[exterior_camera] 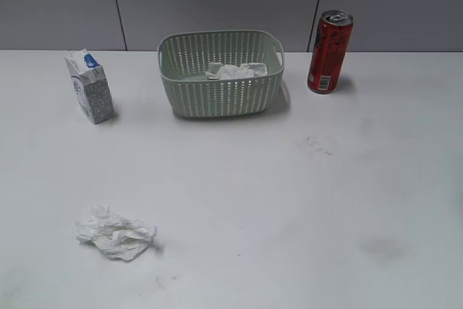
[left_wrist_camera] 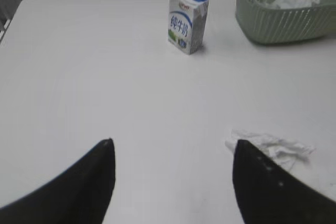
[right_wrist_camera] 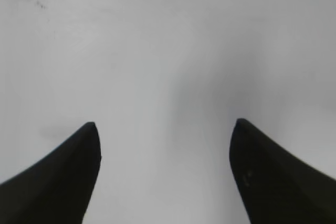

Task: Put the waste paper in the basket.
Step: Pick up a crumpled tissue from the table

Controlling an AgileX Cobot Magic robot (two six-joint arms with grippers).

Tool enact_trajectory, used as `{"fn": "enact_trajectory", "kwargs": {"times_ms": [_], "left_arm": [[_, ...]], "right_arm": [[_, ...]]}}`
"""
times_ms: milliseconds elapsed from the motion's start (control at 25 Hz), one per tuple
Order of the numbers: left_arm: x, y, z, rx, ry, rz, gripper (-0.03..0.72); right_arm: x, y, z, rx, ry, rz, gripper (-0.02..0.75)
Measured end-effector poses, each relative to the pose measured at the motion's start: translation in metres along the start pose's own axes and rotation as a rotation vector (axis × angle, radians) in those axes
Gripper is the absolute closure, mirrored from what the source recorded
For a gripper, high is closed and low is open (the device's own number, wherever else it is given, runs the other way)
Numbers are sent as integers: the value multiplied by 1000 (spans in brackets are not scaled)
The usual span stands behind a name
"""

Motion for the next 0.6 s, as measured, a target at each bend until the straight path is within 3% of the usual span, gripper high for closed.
{"fn": "enact_trajectory", "kwargs": {"times_ms": [160, 600], "left_arm": [[9, -13, -4, 22, 51, -3, 158], [57, -21, -29, 201, 195, 220, 158]], "right_arm": [[-11, 44, 17, -1, 23, -76, 162], [-44, 146, 60, 19, 63, -323, 164]]}}
Point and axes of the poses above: a point on each arm's last joint axis where the gripper is mounted, x pointing out along that axis toward the gripper, z along the wrist's bending axis when the last joint is at zero, y = z × x, the point moved 5 cm from there along x, pointing out along that axis toward the gripper, and after that the axes turned 15 degrees about -x, right-handed, at the moved point
